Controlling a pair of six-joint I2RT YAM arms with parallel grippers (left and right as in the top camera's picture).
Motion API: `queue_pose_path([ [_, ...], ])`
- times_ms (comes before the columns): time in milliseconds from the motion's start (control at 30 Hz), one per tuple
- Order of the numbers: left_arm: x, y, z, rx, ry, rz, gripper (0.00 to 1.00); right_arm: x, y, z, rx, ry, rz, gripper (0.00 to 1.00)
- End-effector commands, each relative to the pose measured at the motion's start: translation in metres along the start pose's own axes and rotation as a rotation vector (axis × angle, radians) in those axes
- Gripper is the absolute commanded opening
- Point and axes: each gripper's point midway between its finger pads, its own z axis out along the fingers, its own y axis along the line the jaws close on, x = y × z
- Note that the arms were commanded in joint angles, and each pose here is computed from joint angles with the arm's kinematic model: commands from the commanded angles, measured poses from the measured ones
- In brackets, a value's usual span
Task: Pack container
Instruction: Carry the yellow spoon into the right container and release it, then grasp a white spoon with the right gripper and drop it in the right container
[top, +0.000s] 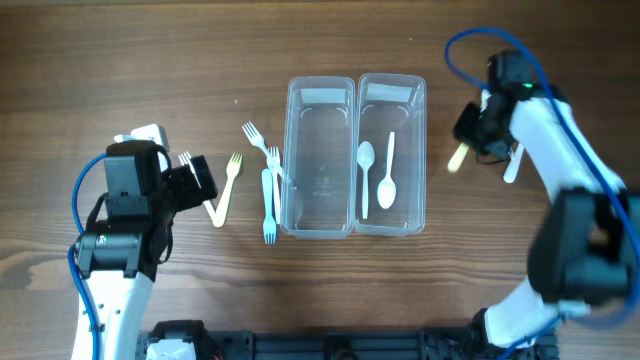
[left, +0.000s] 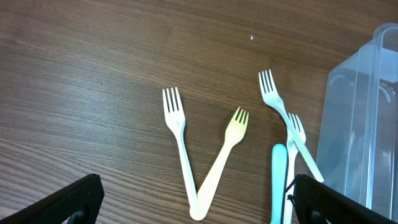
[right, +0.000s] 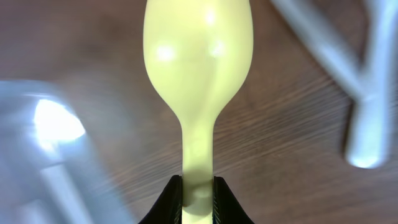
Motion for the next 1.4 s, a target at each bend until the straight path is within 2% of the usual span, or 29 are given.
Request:
queue_pose_path([
  [0, -0.009, -0.001, -0.005, -0.005, -0.026, 0.019, 1.00, -0.006, 0.034, -0.073, -0.155, -0.140, -0.075, 0.09],
  [100, -0.009, -0.001, -0.005, -0.005, -0.026, 0.019, 1.00, 0.017, 0.069, -0.107, -0.252, -0.168, -0.167, 0.09],
  [167, -0.009, -0.001, -0.005, -0.005, -0.026, 0.019, 1.00, 0.043, 0.096, -0.110, -0.282, -0.143, -0.255, 0.11],
  [233, -0.009, -0.001, -0.005, -0.005, -0.026, 0.019, 1.00, 0.063, 0.108, -0.097, -0.274, -0.100, -0.284, 0.12],
  [333, -0.009, -0.001, -0.005, -0.005, -0.026, 0.019, 1.00, 0.096, 0.115, -0.045, -0.228, 0.003, -0.321, 0.11],
  [467, -0.009, -0.001, -0.005, -0.005, -0.026, 0.019, 1.00, 0.116, 0.113, 0.001, -0.174, 0.085, -0.374, 0.12],
  [500, -0.009, -0.001, -0.005, -0.005, -0.026, 0.019, 1.00, 0.114, 0.115, 0.000, -0.180, 0.077, -0.386, 0.20],
  [600, -0.009, -0.001, -0.005, -0.005, -0.026, 0.019, 1.00, 0.099, 0.126, -0.025, -0.226, 0.000, -0.433, 0.42],
  [667, -0.009, -0.001, -0.005, -0.005, -0.026, 0.019, 1.00, 0.077, 0.135, -0.054, -0.266, -0.109, -0.463, 0.58],
  [733, -0.009, -0.001, -0.005, -0.005, -0.026, 0.019, 1.00, 0.053, 0.128, -0.077, -0.238, -0.220, -0.483, 0.59],
  [767, -0.009, -0.001, -0.005, -0.005, -0.026, 0.019, 1.00, 0.028, 0.107, -0.089, -0.157, -0.306, -0.434, 0.63],
  [900, -0.009, -0.001, -0.005, -0.005, -0.026, 0.019, 1.00, -0.022, 0.035, -0.090, -0.054, -0.346, -0.241, 0.63],
  [1000, -0.009, -0.001, -0.005, -0.005, -0.026, 0.019, 1.00, -0.053, -0.032, -0.083, -0.016, -0.332, -0.053, 0.59],
  [1067, -0.009, -0.001, -0.005, -0.005, -0.026, 0.019, 1.00, -0.064, -0.077, -0.075, 0.039, -0.318, 0.051, 0.57],
  [1133, -0.009, -0.001, -0.005, -0.005, -0.026, 0.019, 1.00, -0.070, -0.100, -0.062, 0.068, -0.300, 0.100, 0.57],
  [1200, -0.009, -0.001, -0.005, -0.005, -0.026, 0.019, 1.00, -0.079, -0.098, -0.042, 0.047, -0.288, 0.035, 0.57],
  [1267, -0.009, -0.001, -0.005, -0.005, -0.026, 0.018, 1.00, -0.086, -0.067, -0.020, -0.108, -0.277, -0.178, 0.57],
  [1367, -0.009, -0.001, -0.005, -0.005, -0.026, 0.019, 1.00, -0.085, -0.068, 0.024, -0.119, -0.223, -0.229, 0.54],
])
